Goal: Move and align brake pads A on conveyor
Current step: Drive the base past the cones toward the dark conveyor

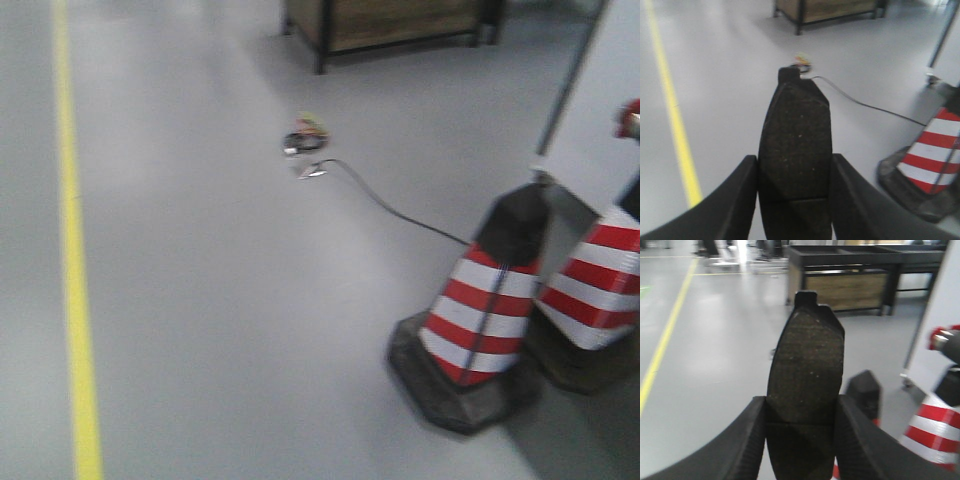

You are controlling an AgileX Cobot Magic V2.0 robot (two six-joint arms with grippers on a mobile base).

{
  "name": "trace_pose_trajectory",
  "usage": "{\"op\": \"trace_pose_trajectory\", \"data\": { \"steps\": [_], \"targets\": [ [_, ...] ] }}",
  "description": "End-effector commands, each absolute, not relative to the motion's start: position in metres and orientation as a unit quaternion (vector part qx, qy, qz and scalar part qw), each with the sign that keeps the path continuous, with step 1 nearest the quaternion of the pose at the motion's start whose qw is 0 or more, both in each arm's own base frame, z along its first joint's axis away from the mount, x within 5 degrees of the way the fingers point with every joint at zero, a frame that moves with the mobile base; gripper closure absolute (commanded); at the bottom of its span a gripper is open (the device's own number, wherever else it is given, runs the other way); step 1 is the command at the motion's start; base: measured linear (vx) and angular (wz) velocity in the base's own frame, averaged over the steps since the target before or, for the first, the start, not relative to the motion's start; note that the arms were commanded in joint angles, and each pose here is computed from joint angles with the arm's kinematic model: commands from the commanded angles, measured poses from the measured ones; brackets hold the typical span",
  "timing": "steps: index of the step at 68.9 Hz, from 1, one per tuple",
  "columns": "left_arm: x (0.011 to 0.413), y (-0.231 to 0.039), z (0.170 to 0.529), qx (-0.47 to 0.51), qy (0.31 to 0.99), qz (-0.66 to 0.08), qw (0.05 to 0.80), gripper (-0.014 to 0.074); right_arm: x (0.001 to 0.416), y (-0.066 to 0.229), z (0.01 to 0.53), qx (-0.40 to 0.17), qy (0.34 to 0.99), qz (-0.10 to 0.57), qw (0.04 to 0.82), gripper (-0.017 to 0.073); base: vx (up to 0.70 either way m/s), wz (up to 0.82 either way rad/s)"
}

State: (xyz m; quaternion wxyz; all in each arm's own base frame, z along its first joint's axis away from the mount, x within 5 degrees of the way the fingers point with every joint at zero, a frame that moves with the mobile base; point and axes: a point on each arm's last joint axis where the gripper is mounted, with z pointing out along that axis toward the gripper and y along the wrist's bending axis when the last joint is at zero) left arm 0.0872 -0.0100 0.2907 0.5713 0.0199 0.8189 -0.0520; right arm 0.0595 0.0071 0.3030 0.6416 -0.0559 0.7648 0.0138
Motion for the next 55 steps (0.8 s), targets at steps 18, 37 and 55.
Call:
{"op": "trace_pose_trajectory", "data": {
  "steps": [18,37,55],
  "targets": [
    [0.0896,-0.0105,0.3074,0.016,0.786,-0.059,0.615,0.0599,0.0599,0.0061,0.3207,-0.054,0.725,0.005,0.686,0.0561,0.24,-0.94],
    [0.0896,-0.0105,0.3074,0.016,0.786,-0.059,0.615,0.0599,0.0599,0.0061,0.3207,-0.054,0.725,0.005,0.686,0.0561,0.23,-0.85],
    [0.0896,-0.0105,0.3074,0.016,0.786,-0.059,0.615,0.0599,0.0599,0.0061,0.3207,-0.054,0.725,0.005,0.686,0.0561,0.19,-0.80]
  ]
}}
